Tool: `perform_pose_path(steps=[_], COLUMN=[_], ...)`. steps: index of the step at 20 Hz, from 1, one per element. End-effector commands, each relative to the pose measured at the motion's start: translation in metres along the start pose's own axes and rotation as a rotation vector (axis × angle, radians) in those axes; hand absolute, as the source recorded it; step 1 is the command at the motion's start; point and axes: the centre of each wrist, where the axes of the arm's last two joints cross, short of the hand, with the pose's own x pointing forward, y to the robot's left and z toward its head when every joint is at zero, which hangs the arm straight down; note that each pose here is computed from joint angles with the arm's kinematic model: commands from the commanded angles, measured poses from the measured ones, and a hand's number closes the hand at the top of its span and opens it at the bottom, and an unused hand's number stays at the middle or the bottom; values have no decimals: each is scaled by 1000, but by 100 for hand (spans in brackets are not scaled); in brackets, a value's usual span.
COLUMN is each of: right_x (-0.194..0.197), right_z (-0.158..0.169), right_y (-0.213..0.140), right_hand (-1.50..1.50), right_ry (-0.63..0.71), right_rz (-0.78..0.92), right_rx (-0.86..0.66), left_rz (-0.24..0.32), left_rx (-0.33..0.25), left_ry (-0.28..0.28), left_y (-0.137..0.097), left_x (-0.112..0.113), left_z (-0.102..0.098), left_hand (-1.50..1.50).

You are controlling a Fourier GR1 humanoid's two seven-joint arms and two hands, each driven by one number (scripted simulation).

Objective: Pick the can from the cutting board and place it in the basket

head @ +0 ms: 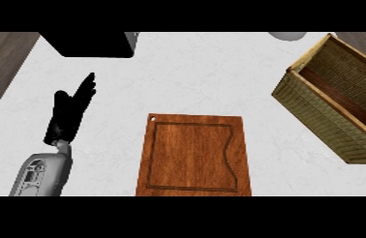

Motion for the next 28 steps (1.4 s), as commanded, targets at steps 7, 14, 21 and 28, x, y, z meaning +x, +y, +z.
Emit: perform_pose_path(steps=[7, 14, 21, 28], right_x=[-62, -81, -109, -120], right_z=[-24, -48, -44, -28], right_y=[54, 82, 112, 61], right_hand=[150, -150, -150, -150], right_ry=[-16, 90, 37, 92], right_rz=[31, -217, -350, -474], right_rx=[78, 157, 35, -215], left_rz=[-9, -5, -20, -4], left_rx=[11, 7, 10, -6], left_ry=[15, 11, -9, 12], left_y=[-11, -1, 0, 6], left_x=[3, -5, 2, 15], left_z=[15, 11, 0, -3], left_hand=[0, 0, 0, 0])
